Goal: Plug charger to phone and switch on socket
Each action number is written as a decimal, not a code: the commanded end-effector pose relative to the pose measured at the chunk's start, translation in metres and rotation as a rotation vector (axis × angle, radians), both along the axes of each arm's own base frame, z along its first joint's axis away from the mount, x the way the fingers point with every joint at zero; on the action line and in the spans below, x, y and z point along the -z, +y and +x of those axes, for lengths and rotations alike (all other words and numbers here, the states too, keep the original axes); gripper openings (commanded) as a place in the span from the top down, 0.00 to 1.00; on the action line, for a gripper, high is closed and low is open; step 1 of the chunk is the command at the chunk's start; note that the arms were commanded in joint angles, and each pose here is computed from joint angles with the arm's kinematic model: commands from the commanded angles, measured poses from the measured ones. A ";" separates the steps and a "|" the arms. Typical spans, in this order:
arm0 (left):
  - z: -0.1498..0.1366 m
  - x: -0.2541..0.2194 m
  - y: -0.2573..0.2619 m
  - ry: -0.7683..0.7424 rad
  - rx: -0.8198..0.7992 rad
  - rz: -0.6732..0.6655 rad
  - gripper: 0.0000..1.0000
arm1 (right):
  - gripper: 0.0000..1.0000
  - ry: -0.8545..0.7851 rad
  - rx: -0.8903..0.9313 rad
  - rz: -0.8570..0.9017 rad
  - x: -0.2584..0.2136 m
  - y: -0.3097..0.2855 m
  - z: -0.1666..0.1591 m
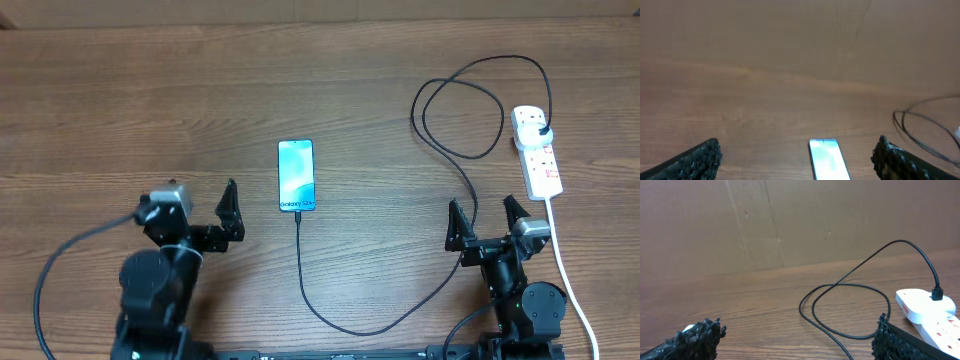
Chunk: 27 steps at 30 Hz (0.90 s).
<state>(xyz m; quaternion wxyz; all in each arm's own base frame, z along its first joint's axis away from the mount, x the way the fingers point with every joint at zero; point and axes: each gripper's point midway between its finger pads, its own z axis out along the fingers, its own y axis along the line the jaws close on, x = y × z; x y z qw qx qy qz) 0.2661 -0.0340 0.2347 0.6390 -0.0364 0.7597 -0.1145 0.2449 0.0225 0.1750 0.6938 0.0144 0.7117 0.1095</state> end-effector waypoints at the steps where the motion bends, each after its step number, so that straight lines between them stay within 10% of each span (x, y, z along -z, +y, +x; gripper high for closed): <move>1: -0.004 0.008 0.011 -0.061 -0.050 0.042 0.00 | 0.00 -0.002 -0.010 -0.002 0.002 0.002 0.000; 27: -0.020 0.066 0.017 -0.143 -0.073 0.103 0.00 | 0.00 -0.002 -0.010 -0.001 0.002 0.002 0.000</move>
